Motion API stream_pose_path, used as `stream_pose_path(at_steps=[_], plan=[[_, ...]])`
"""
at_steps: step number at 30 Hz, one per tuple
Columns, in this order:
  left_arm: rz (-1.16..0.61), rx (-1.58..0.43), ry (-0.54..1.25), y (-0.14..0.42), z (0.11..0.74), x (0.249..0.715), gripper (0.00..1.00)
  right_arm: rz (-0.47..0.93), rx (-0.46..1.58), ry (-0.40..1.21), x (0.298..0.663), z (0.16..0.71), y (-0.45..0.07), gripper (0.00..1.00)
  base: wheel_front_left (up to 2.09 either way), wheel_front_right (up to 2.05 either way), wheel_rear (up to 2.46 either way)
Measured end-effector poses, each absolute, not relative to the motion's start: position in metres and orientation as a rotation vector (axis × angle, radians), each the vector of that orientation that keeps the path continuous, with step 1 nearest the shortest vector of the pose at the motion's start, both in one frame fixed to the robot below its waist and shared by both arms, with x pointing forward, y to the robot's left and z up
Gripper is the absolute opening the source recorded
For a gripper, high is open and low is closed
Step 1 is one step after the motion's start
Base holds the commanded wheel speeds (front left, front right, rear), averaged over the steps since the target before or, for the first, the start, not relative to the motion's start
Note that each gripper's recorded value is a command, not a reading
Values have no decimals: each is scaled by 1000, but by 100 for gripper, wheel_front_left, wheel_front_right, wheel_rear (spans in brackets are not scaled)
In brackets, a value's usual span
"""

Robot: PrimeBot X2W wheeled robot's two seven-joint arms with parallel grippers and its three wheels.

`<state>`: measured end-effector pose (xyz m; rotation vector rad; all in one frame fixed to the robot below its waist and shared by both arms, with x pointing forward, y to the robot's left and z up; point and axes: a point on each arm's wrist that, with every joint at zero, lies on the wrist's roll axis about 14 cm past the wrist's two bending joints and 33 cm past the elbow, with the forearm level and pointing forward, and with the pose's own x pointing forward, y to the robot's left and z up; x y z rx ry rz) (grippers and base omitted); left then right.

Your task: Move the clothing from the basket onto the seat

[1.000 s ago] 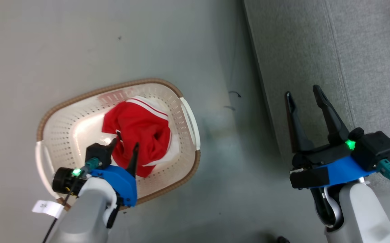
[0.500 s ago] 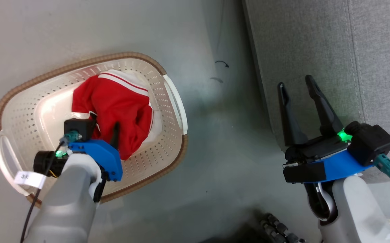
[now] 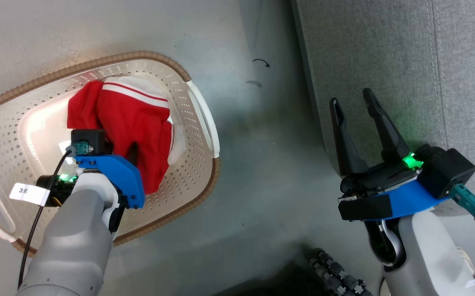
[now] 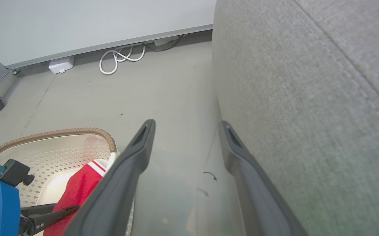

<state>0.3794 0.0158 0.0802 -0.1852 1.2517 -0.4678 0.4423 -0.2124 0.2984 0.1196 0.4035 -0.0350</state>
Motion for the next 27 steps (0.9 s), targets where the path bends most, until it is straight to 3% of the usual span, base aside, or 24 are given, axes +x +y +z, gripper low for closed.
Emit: stream_pose_path(at_steps=[1,27], plan=[[-473,-177,1269,17,78,377,0,-35,119,407,442,297,-213,100,0,0,0],[-473,-220,1134,12,128,397,0,9,130,305,458,335,-200,100,0,0,0]])
